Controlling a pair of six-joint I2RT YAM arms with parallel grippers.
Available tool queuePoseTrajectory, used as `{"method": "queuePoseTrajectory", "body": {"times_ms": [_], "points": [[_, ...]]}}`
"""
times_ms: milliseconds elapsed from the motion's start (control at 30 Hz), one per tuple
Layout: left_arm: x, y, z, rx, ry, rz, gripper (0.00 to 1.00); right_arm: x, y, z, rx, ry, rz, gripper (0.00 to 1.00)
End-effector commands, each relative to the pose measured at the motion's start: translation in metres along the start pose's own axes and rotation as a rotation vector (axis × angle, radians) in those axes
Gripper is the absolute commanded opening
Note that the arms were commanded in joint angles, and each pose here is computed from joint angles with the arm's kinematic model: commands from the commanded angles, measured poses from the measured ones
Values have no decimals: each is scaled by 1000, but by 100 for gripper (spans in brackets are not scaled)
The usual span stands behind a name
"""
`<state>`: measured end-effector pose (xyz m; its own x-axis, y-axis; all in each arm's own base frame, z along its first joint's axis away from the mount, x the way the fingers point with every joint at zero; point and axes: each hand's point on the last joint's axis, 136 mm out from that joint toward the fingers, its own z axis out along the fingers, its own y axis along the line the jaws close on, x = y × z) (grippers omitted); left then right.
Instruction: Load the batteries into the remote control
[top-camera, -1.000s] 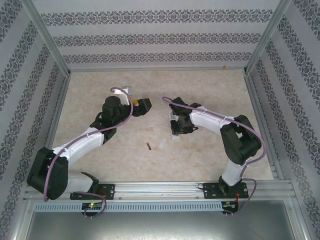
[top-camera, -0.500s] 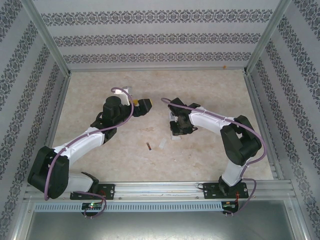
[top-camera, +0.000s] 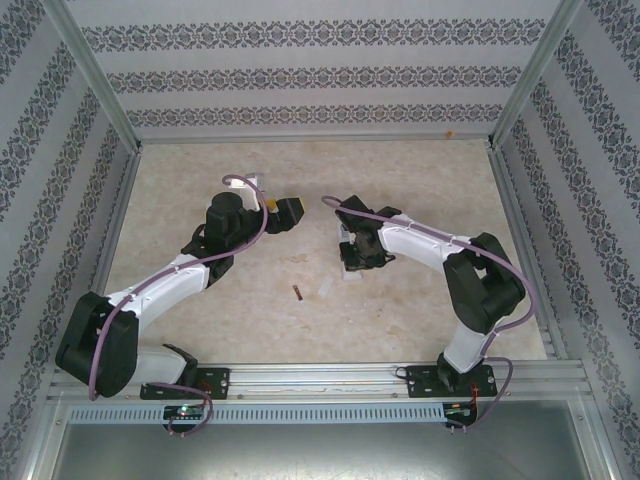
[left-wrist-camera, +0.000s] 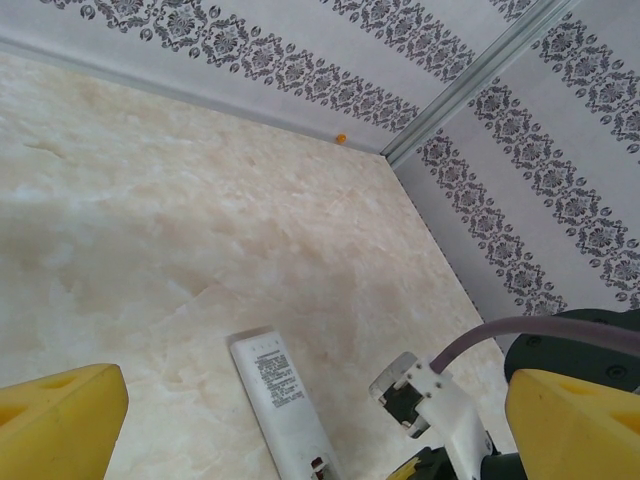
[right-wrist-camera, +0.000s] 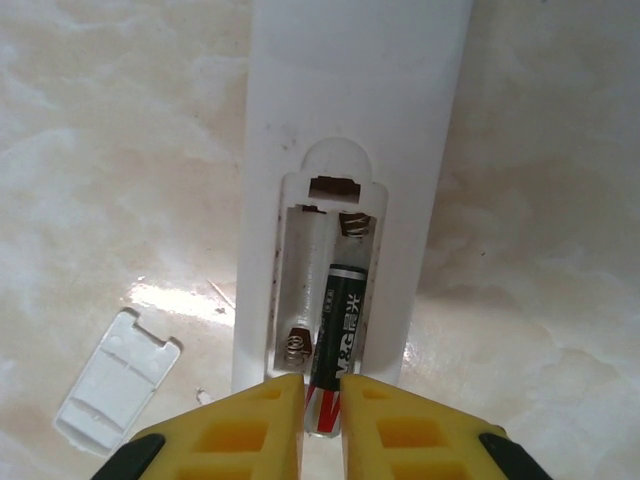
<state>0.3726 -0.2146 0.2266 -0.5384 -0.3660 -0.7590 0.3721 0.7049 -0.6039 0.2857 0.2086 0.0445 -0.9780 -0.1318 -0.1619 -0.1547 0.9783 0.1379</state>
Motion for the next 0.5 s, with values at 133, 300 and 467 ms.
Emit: {"method": "queuePoseTrajectory", "body": {"times_ms": [133, 300, 467], "points": [[-3, -7, 4, 27, -1, 5, 97, 4, -8, 11, 67, 27, -15, 17], [-3, -6, 4, 25, -1, 7, 97, 4, -12, 16, 106, 26, -23, 15], [-2, -6, 3, 25, -1, 9, 98, 7, -22, 30, 165, 35, -30, 12]]}}
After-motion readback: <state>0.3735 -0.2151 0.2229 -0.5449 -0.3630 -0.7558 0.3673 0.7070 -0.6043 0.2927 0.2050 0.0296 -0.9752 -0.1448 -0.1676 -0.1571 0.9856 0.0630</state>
